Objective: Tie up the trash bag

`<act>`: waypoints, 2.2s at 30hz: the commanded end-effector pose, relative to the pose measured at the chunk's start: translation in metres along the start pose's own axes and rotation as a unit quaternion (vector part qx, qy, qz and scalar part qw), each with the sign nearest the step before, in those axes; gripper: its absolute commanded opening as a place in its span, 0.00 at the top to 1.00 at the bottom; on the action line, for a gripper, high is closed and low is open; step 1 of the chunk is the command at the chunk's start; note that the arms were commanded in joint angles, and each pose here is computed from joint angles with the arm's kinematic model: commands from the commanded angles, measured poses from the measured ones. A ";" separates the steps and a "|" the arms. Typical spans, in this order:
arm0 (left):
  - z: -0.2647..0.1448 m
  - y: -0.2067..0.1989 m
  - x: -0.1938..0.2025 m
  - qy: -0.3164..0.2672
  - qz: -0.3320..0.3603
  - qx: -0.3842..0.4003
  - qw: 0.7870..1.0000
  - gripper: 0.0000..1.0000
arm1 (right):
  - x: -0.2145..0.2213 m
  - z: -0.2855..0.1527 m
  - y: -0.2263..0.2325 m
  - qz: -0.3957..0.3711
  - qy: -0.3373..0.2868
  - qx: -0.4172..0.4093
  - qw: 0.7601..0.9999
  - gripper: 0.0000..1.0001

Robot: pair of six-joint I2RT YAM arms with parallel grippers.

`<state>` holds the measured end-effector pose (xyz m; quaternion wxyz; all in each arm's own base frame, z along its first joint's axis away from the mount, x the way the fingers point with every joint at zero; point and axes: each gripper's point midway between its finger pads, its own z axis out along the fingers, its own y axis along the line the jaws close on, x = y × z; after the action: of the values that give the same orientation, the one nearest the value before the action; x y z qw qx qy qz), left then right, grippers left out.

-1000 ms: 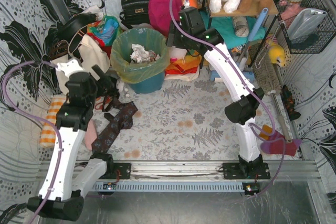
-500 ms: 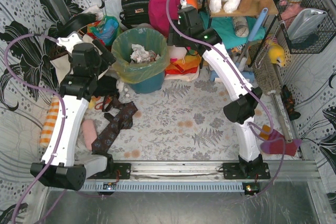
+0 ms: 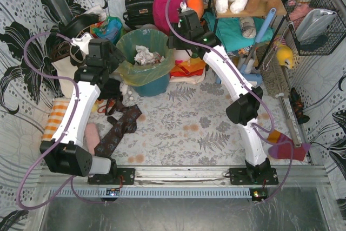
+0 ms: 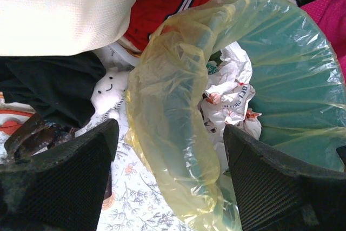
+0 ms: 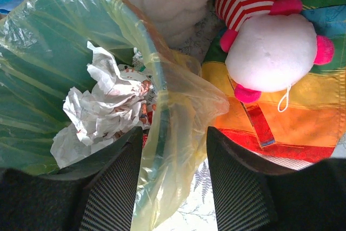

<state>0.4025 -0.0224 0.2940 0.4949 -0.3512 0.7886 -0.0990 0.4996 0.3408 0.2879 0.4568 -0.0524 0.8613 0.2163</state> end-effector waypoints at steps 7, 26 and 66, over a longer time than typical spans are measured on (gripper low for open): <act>0.022 -0.014 -0.007 -0.015 -0.021 -0.010 1.000 0.22 | 0.001 0.016 0.013 0.009 -0.007 -0.028 1.000 0.51; 0.047 -0.027 0.007 0.007 -0.020 -0.003 1.000 0.65 | 0.014 0.024 0.015 0.011 0.013 -0.040 0.999 0.65; -0.096 -0.064 0.065 0.165 0.075 0.185 0.966 1.00 | 0.061 -0.147 0.041 0.021 0.079 -0.036 0.996 1.00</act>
<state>0.3415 -0.0824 0.2876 0.3941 -0.2398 0.8733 -0.1564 0.3834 0.3234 0.2875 0.3673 -0.0591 0.9044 0.2091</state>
